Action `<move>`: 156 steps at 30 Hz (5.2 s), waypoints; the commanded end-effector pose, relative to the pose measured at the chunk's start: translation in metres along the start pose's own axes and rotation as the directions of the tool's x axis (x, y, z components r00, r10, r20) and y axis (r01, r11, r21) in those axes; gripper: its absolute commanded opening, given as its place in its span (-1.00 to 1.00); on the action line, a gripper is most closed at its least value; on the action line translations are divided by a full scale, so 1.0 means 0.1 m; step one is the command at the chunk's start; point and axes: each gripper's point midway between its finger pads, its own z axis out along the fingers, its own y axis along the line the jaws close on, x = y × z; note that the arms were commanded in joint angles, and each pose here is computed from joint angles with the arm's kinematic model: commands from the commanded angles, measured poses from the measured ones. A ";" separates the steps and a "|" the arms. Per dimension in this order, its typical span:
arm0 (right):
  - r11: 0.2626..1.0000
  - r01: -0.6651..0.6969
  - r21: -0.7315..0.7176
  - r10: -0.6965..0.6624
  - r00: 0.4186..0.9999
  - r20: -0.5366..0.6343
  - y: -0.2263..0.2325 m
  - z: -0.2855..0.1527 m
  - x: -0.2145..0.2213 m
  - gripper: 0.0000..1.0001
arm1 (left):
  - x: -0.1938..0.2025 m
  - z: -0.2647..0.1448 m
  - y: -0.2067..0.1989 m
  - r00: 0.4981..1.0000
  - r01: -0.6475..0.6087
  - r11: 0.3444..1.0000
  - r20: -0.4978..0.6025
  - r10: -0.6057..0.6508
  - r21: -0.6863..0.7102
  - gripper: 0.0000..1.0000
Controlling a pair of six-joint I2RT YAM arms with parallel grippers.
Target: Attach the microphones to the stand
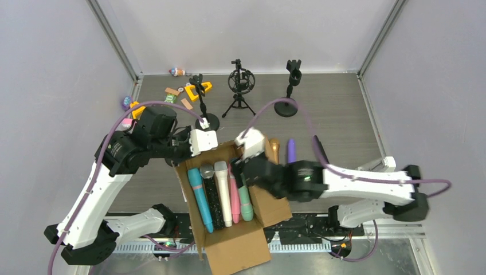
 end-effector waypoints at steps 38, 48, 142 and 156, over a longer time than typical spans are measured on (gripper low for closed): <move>0.986 0.167 0.030 -0.163 0.981 -0.104 1.20 1.35 1.62 0.37 | -0.12 -0.11 -0.18 0.999 0.001 0.997 0.050 -0.005 0.076 -1.00; 0.974 0.169 0.152 -0.137 0.971 -0.198 0.91 1.48 1.77 0.04 | -0.11 -0.14 -0.21 0.998 -0.006 0.996 0.055 0.001 0.087 -1.00; 0.744 0.153 0.651 0.168 0.900 -0.403 -2.68 0.54 1.46 0.37 | 0.05 -0.19 -0.15 0.998 -0.061 0.998 0.004 0.061 0.024 -1.00; 0.898 0.013 0.440 -0.013 1.000 -0.003 -1.15 -0.13 0.13 0.31 | 0.14 -0.07 -0.18 1.000 0.002 0.999 -0.027 -0.001 0.036 -1.00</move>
